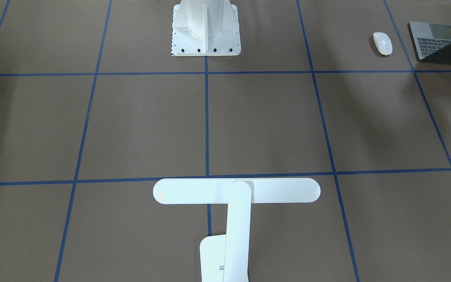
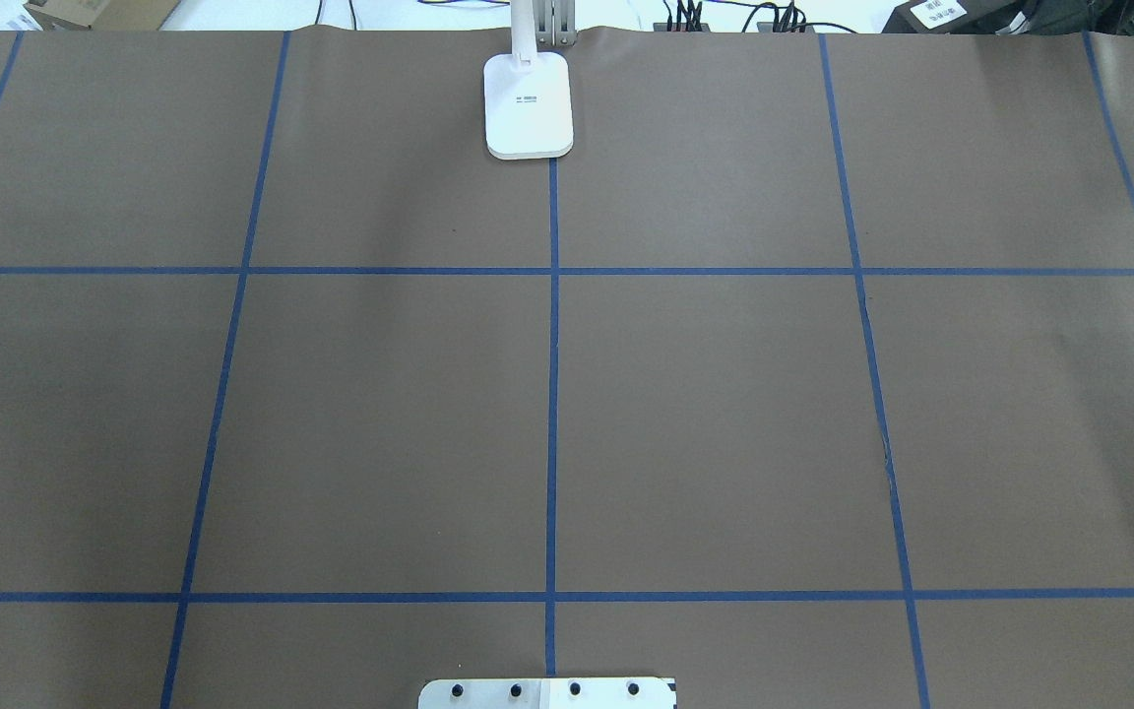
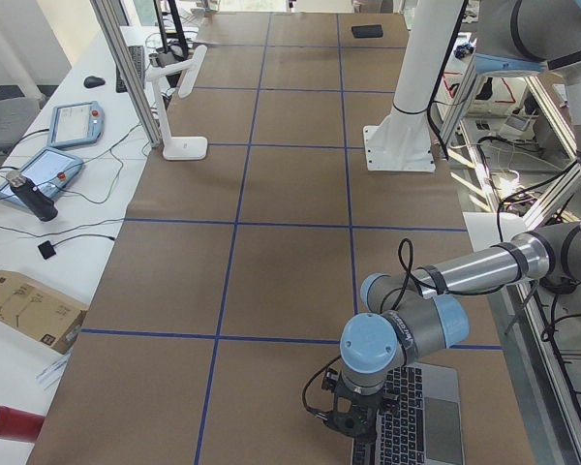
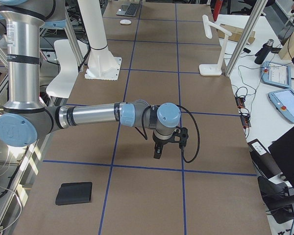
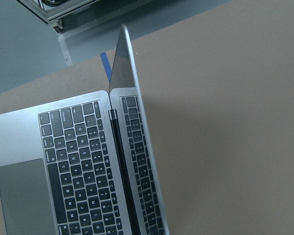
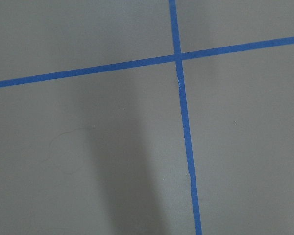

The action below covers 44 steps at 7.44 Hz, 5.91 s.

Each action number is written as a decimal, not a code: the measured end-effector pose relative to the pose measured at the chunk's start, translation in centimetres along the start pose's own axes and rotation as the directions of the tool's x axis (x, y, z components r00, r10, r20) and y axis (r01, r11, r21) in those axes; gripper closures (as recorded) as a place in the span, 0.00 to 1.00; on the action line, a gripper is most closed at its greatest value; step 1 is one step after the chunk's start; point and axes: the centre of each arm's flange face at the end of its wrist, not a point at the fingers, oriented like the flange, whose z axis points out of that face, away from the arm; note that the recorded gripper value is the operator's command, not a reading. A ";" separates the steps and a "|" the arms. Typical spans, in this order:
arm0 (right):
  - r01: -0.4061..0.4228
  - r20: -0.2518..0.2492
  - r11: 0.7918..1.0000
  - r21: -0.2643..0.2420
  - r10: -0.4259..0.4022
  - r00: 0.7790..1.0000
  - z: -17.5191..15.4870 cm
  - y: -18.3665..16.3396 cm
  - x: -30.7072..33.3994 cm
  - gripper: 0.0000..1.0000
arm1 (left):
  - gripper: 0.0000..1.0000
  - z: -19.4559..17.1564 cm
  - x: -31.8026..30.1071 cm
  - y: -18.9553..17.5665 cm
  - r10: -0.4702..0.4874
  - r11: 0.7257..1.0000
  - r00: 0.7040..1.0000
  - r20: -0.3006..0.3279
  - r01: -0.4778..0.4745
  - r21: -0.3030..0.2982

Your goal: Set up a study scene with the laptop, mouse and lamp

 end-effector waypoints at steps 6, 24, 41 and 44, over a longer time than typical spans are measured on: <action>-0.008 0.029 1.000 -0.009 0.008 1.000 0.4 1.0 0.3 0.00 | 0.00 0.4 -0.3 0.1 -0.007 1.000 1.000 0.003 0.007 -0.011; 0.013 0.034 1.000 0.024 -0.014 0.999 -1.4 0.9 -1.7 0.00 | 1.00 -12.7 10.4 3.2 -0.004 1.000 1.000 -0.021 0.004 0.003; 0.033 0.038 0.999 0.021 -0.034 0.999 -1.5 0.9 -3.8 0.00 | 1.00 -24.4 46.3 58.2 -0.284 0.956 0.958 0.040 0.286 -0.070; 0.033 0.058 0.999 0.017 -0.034 0.998 -1.5 0.8 -4.1 0.00 | 1.00 -22.4 47.4 61.5 -0.269 0.962 0.960 0.073 0.272 -0.036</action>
